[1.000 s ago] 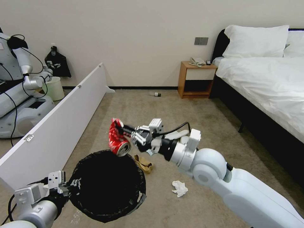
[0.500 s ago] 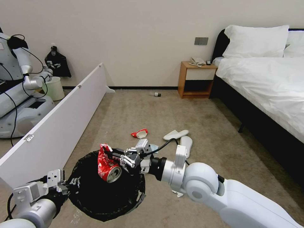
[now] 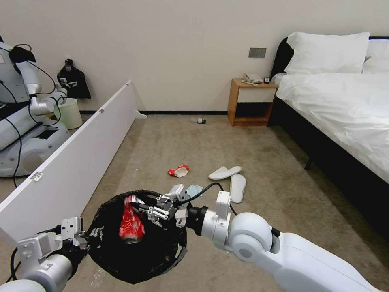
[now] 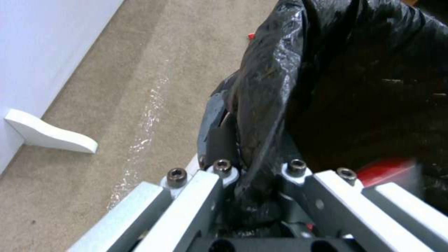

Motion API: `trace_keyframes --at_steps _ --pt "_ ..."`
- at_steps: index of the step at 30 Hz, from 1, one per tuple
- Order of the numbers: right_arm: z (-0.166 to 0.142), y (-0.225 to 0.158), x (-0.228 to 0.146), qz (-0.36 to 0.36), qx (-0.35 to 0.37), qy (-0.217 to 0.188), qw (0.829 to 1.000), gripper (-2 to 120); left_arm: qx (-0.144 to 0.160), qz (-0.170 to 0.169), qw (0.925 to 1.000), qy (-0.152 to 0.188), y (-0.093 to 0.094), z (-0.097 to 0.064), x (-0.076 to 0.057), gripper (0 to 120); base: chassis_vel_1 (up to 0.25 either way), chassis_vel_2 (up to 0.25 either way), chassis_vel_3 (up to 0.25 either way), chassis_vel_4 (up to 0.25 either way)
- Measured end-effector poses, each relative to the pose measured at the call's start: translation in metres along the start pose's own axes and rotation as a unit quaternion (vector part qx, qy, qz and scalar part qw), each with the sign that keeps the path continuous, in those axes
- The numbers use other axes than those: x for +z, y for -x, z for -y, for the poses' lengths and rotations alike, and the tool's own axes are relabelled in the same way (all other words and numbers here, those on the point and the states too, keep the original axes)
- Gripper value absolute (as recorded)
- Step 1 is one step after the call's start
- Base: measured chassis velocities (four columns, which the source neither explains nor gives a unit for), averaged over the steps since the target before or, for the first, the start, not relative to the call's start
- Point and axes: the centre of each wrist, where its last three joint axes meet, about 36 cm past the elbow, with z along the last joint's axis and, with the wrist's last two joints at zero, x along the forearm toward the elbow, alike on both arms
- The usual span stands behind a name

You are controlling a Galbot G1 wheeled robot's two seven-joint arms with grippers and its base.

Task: Pick up the trash bin, then pick up the garbage from the floor and place it into the trash bin.

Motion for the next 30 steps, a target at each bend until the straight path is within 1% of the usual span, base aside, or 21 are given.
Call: trace_keyframes --at_steps 2,3,5,6,7,9,10,11,12,13,15,18,19,20,22,24,25,26,28,29,30 --pt "0.002 0.001 0.000 -0.002 0.003 -0.005 1.000 56 0.000 0.000 1.0000 0.000 0.000 0.000 -0.001 4 0.000 0.000 0.000 0.000" --pt "0.002 0.001 0.000 -0.002 0.003 -0.005 1.000 56 0.000 0.000 1.0000 0.000 0.000 0.000 -0.001 4 0.000 0.000 0.000 0.000" --pt "0.003 0.002 0.001 -0.003 0.007 -0.010 1.000 64 0.001 -0.001 1.0000 0.000 0.000 0.000 -0.002 4 0.000 0.000 0.000 0.000" --pt "0.004 0.003 0.001 -0.003 0.008 -0.014 1.000 71 0.000 -0.003 1.0000 0.001 0.000 -0.001 -0.002 4 0.000 0.000 0.000 0.000" --pt "0.004 0.003 0.001 -0.003 0.008 -0.014 1.000 71 0.000 -0.003 1.0000 0.001 0.000 -0.001 -0.002 4 0.000 0.000 0.000 0.000" --pt "0.004 0.004 -0.001 0.003 0.008 -0.015 1.000 83 0.000 -0.005 1.0000 0.008 -0.002 -0.001 -0.005 4 0.000 0.000 0.000 0.000" --pt "0.004 0.004 -0.001 0.003 0.008 -0.015 1.000 83 0.000 -0.005 1.0000 0.008 -0.002 -0.001 -0.005 4 0.000 0.000 0.000 0.000" --pt "0.004 0.004 -0.001 0.005 0.008 -0.015 1.000 87 0.000 -0.006 0.9999 0.009 -0.003 -0.001 -0.005 4 0.000 0.000 0.000 0.000" --pt "0.004 0.003 -0.003 0.016 0.009 -0.017 1.000 93 0.000 -0.008 0.9999 0.009 -0.003 -0.001 -0.008 4 0.000 0.000 0.000 0.000" --pt "0.004 0.003 -0.003 0.016 0.009 -0.017 1.000 93 0.000 -0.008 0.9999 0.009 -0.003 -0.001 -0.008 4 0.000 0.000 0.000 0.000" --pt "0.006 0.002 -0.007 0.038 0.011 -0.022 0.999 99 0.001 -0.011 0.9999 0.007 -0.003 -0.002 -0.011 4 0.000 0.000 0.000 0.000" --pt "0.008 0.002 -0.010 0.059 0.015 -0.026 0.998 99 0.001 -0.014 0.9999 0.004 -0.002 -0.002 -0.012 4 0.000 0.000 0.000 0.000" --pt "0.013 0.000 -0.012 0.091 0.037 -0.029 0.995 100 0.001 -0.020 0.9998 0.001 0.000 -0.005 -0.013 4 0.000 0.000 0.000 0.000" --pt "0.013 0.000 -0.012 0.091 0.037 -0.029 0.995 100 0.001 -0.020 0.9998 0.001 0.000 -0.005 -0.013 4 0.000 0.000 0.000 0.000" --pt "0.025 -0.010 -0.014 0.113 0.086 -0.024 0.990 100 -0.002 -0.025 0.9997 0.002 0.004 -0.009 -0.014 4 0.000 0.000 0.000 0.000" --pt "0.027 -0.014 -0.014 0.116 0.099 -0.022 0.988 100 -0.003 -0.026 0.9997 0.003 0.006 -0.011 -0.015 4 0.000 0.000 0.000 0.000" --pt "0.032 -0.026 -0.013 0.121 0.133 -0.016 0.983 100 -0.006 -0.027 0.9996 0.004 0.009 -0.014 -0.018 4 0.000 0.000 0.000 0.000" --pt "0.032 -0.026 -0.013 0.121 0.133 -0.016 0.983 100 -0.006 -0.027 0.9996 0.004 0.009 -0.014 -0.018 4 0.000 0.000 0.000 0.000" --pt "0.039 -0.047 -0.007 0.122 0.185 -0.009 0.975 100 -0.014 -0.028 0.9995 0.004 0.014 -0.020 -0.023 4 0.000 0.000 0.000 0.000" --pt "0.039 -0.047 -0.007 0.122 0.185 -0.009 0.975 100 -0.014 -0.028 0.9995 0.004 0.014 -0.020 -0.023 4 0.000 0.000 0.000 0.000" --pt "0.041 -0.056 -0.001 0.121 0.208 -0.008 0.971 100 -0.018 -0.028 0.9995 0.001 0.017 -0.023 -0.025 4 0.000 0.000 0.000 0.000"
